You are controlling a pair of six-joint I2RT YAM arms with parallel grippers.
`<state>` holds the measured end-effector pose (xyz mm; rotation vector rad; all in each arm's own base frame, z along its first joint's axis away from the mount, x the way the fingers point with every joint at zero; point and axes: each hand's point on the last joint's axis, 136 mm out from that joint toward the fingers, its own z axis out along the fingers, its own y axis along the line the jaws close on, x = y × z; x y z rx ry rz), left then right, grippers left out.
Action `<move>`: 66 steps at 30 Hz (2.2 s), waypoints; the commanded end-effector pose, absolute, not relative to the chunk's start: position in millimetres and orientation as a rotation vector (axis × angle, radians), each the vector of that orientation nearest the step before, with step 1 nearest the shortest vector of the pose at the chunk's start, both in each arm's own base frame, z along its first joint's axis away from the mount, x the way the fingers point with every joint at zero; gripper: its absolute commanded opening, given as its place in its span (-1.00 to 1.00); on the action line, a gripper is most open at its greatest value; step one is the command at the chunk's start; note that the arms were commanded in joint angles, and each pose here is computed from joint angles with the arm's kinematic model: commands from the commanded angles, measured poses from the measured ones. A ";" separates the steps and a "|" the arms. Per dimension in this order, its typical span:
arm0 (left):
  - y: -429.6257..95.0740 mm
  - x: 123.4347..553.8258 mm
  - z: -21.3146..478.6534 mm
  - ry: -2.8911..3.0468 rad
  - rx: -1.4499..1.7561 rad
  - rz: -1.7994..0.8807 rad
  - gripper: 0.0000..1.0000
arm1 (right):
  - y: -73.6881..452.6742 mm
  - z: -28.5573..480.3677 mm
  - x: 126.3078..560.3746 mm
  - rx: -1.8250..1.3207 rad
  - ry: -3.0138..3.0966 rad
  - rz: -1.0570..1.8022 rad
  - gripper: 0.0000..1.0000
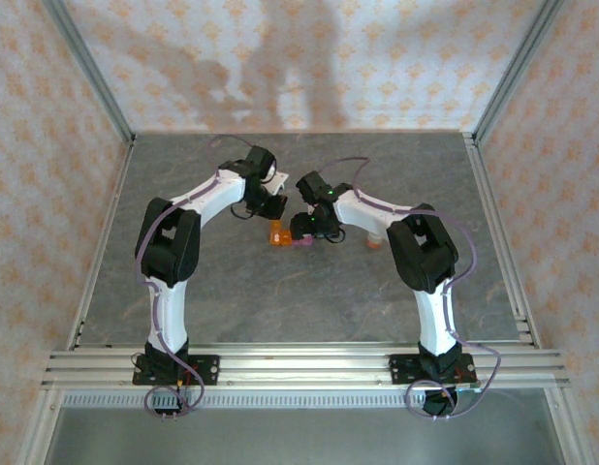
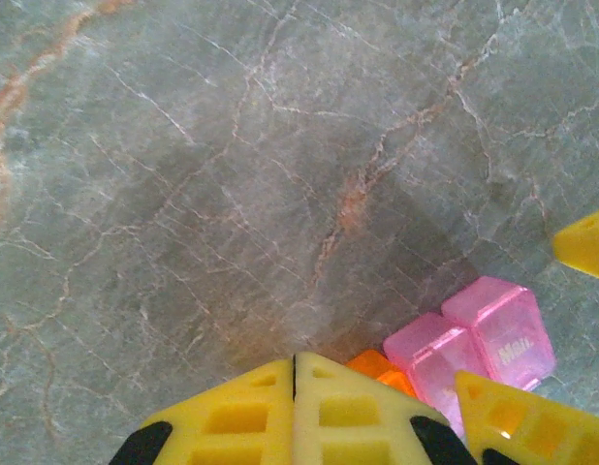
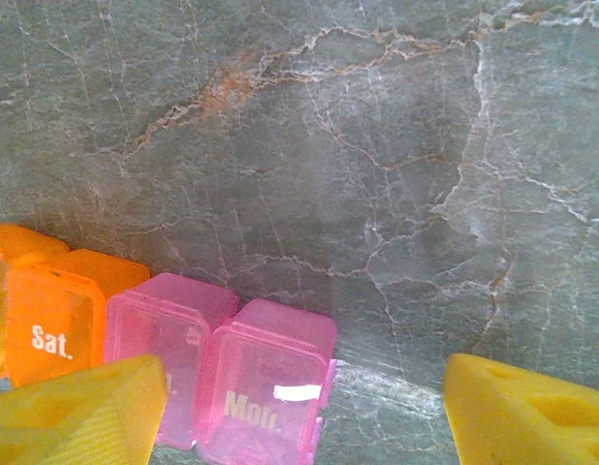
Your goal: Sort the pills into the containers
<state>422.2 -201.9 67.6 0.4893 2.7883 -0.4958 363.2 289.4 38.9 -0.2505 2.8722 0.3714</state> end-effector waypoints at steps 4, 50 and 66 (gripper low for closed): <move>-206.7 398.6 82.9 2.807 0.521 -0.516 -1.00 | 282.2 28.8 367.3 -0.222 2.884 0.283 0.51; -195.4 356.0 32.3 2.932 0.483 -0.468 -1.00 | 282.4 21.6 368.2 -0.195 2.895 0.282 0.49; -192.1 347.2 5.6 2.980 0.434 -0.466 -1.00 | 281.5 18.9 367.8 -0.189 2.900 0.282 0.49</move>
